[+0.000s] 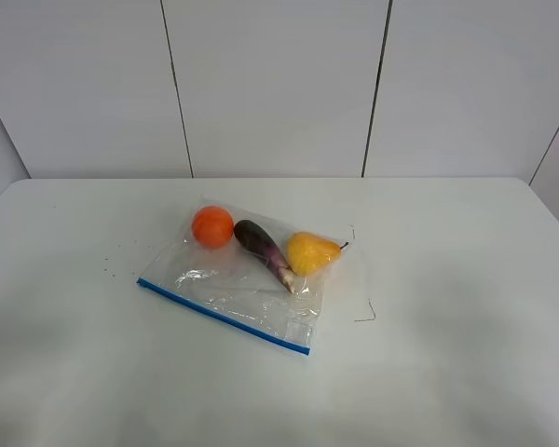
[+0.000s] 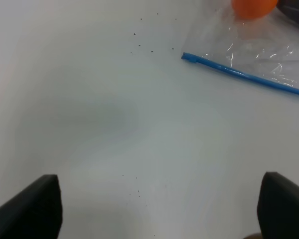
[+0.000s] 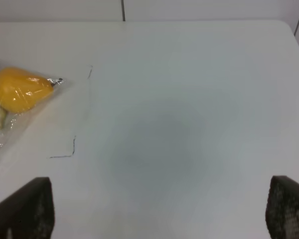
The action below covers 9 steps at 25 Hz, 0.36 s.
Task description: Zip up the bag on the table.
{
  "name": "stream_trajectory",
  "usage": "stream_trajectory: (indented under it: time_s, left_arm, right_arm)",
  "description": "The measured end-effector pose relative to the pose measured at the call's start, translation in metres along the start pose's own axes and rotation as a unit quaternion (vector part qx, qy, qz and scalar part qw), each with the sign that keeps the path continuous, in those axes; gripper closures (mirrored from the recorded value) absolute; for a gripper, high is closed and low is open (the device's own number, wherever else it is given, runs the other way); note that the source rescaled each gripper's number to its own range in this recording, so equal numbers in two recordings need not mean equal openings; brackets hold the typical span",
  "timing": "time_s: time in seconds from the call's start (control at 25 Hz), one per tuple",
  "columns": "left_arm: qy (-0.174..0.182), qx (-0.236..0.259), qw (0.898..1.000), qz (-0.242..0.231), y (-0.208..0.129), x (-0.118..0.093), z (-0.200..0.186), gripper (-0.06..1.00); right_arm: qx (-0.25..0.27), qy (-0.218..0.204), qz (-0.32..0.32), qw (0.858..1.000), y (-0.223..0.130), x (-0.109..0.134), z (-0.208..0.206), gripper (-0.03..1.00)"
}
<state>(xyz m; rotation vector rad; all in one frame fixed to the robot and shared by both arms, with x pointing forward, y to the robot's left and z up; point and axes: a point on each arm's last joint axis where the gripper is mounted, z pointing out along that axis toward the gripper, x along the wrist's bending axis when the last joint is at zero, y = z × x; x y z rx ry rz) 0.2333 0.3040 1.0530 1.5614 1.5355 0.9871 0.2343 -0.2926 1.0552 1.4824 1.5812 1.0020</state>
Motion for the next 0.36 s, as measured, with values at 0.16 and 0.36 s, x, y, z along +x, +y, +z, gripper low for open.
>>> stream_trajectory:
  time_s: [0.16, 0.36]
  left_arm:
    - [0.000, 0.000, 1.000, 0.000, 0.0000, 0.0000, 0.0000, -0.06]
    - [0.000, 0.000, 1.000, 0.000, 0.0000, 0.0000, 0.0000, -0.06]
  right_arm:
    - [0.000, -0.001, 0.000, 1.000, 0.0000, -0.0002, 0.0000, 0.03]
    - [0.000, -0.001, 0.000, 1.000, 0.0000, -0.0002, 0.0000, 0.03]
